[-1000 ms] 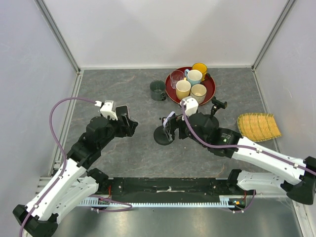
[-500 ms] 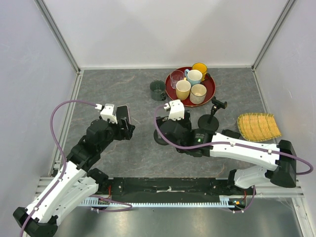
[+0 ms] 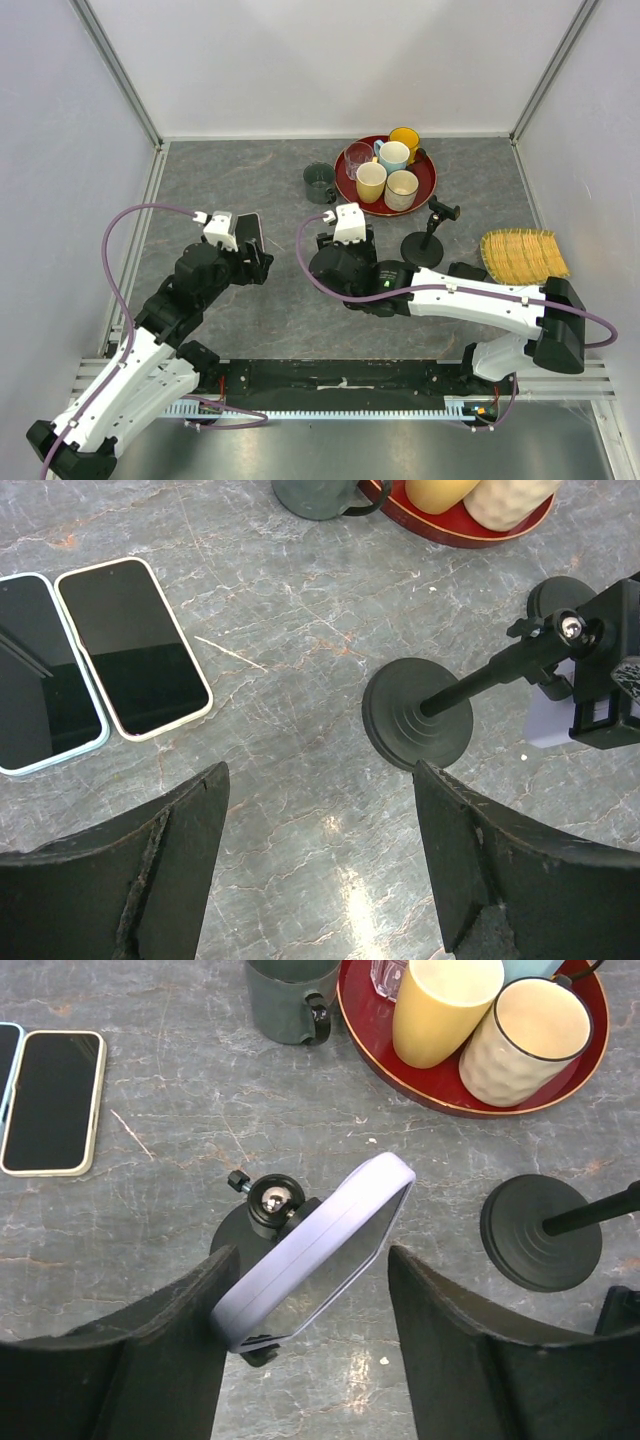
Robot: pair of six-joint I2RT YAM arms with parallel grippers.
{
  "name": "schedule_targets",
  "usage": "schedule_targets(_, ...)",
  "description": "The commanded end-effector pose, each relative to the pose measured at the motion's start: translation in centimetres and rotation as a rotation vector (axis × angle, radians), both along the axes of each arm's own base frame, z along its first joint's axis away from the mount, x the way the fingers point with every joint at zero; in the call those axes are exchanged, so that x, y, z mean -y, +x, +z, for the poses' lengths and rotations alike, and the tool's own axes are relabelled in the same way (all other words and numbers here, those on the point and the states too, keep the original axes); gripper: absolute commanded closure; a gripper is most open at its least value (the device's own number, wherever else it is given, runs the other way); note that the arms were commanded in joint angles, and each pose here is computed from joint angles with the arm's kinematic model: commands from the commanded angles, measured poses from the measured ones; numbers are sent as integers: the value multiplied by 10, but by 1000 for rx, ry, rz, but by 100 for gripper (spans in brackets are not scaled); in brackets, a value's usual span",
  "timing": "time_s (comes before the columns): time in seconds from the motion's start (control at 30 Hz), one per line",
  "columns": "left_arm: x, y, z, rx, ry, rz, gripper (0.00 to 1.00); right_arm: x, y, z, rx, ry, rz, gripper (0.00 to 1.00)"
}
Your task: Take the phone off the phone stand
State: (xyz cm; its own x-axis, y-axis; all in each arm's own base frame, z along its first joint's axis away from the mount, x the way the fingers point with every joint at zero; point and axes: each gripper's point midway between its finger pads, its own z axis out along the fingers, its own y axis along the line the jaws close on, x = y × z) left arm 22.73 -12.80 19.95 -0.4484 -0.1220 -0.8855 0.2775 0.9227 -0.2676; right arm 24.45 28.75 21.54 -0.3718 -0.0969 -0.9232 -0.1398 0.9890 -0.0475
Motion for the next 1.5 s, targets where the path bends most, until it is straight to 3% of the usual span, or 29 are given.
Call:
schedule_targets(0.0, 1, 2, 1, 18, 22, -20, 20, -4, 4, 23, 53, 32, -19, 35)
schedule_targets(0.37, 23, -2, -5, 2, -37, -119, 20, -6, -8, 28, 31, 4, 142, 67)
schedule_targets(0.43, 35, -6, -4, -1, -70, -181, 21, -5, -10, 32, 39, 2, 175, 78)
schedule_targets(0.63, 70, -14, -9, -13, -176, -332, 22, 8, -13, 29, 54, -33, 234, 100)
schedule_targets(0.77, 96, -10, -13, 43, -193, -370, 22, 14, -13, 33, 57, -22, 256, 100)
schedule_targets(0.97, 137, -17, -27, 179, -60, -512, 22, 16, -17, 29, 50, -22, 300, 100)
schedule_targets(1.23, 170, -5, -38, 356, -18, -591, 23, 17, -21, 26, 44, -15, 323, 100)
schedule_targets(1.47, 190, 13, -44, 405, -40, -582, 37, 18, -26, 26, 36, 15, 344, 99)
